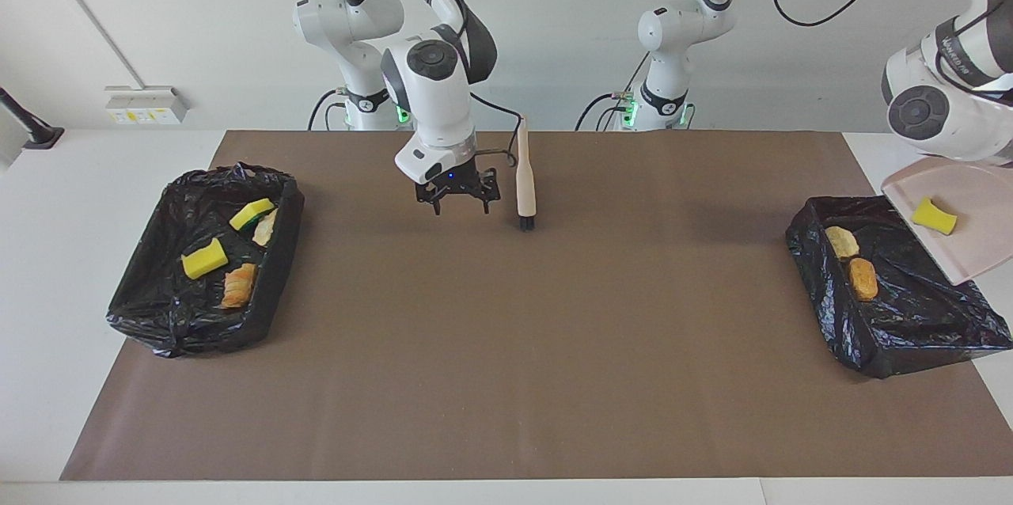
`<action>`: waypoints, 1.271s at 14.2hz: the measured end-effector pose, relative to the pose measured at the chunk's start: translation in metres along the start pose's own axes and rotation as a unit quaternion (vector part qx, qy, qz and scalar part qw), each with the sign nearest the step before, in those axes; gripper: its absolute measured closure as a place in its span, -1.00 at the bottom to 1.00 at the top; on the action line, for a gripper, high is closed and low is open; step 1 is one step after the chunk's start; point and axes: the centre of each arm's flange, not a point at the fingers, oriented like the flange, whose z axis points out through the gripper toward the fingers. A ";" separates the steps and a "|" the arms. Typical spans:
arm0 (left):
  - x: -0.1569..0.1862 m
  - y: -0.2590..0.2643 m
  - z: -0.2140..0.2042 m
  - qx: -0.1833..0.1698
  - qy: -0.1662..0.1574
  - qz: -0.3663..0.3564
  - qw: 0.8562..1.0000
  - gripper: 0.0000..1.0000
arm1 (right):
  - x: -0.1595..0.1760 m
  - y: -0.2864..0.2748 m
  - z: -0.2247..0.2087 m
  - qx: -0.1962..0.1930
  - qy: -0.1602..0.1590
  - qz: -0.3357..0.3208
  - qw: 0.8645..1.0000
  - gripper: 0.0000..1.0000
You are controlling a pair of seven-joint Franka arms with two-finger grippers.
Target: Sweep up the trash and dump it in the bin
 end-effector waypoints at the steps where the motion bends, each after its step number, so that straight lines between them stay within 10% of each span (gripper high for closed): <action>1: 0.012 -0.001 -0.006 0.005 -0.005 0.006 1.000 0.37 | 0.007 0.006 -0.008 -0.005 0.007 0.002 1.000 -1.00; 11: 0.003 -0.001 -0.038 0.014 -0.101 -0.021 0.995 0.37 | 0.061 0.162 -0.139 -0.072 0.038 -0.014 0.997 -1.00; 15: -0.041 -0.002 -0.080 0.010 -0.009 -0.072 0.997 0.37 | 0.040 0.238 -0.189 -0.083 0.001 -0.017 0.996 -1.00; 18: -0.006 -0.010 -0.131 0.012 0.099 -0.078 0.992 0.37 | 0.025 0.282 -0.218 -0.075 -0.032 0.003 0.997 -1.00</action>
